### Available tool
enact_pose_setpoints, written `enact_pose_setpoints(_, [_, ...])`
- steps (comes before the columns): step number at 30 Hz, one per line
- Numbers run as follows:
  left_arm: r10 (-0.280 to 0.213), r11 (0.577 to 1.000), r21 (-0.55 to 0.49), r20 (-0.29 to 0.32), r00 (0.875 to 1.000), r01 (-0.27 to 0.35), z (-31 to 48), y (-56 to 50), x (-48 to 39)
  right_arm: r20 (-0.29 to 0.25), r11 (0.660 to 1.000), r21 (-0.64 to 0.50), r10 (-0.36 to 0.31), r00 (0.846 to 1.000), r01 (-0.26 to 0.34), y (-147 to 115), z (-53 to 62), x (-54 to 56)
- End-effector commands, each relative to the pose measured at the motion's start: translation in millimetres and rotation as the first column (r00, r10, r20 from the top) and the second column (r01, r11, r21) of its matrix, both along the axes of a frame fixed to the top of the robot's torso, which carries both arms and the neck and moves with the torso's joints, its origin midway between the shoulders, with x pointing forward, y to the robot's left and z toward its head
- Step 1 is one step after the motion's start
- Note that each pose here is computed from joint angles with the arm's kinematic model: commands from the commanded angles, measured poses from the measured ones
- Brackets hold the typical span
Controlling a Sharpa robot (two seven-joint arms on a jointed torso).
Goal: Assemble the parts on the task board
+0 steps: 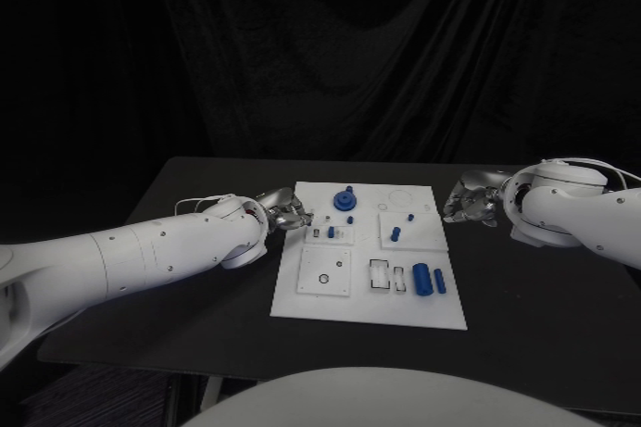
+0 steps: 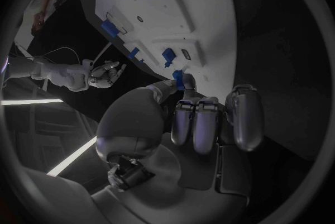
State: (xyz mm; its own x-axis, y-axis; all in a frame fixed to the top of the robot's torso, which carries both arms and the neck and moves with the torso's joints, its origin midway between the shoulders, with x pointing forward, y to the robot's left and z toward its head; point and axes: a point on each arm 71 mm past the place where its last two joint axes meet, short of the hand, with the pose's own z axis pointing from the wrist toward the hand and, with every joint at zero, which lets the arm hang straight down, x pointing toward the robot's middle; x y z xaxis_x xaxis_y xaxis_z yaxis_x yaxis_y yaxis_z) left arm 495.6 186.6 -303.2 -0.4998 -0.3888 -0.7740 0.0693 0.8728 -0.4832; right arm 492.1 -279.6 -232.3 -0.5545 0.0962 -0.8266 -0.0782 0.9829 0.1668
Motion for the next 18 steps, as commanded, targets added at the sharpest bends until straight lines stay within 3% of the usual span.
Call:
enact_pose_setpoints(1, [0.009, 0.999, 0.041, -0.050, 0.999, -0.007, 6.6, -4.5, 4.4, -0.006, 1.000, -0.013, -0.011, 1.000, 0.011, -0.2, -1.3, 0.0])
enact_pose_setpoints(5, [0.003, 0.999, 0.045, -0.031, 1.000, -0.002, 16.2, -10.4, 11.5, -0.006, 1.000, -0.013, -0.009, 1.000, 0.009, 1.1, -1.4, 0.3])
enact_pose_setpoints(8, [-0.030, 0.995, 0.093, -0.001, 1.000, 0.030, 20.4, -15.6, 15.6, -0.006, 1.000, -0.013, -0.006, 1.000, 0.006, 2.6, -1.5, 0.7])
enact_pose_setpoints(12, [-0.055, 0.987, 0.153, 0.012, 0.998, 0.052, 21.5, -22.5, 19.2, -0.006, 1.000, -0.013, -0.005, 1.000, 0.005, 3.4, -1.4, 0.8])
enact_pose_setpoints(18, [-0.052, 0.982, 0.183, 0.028, 0.998, 0.046, 19.2, -30.3, 21.3, -0.005, 1.000, -0.011, -0.003, 1.000, 0.003, 4.3, -1.3, 0.6])
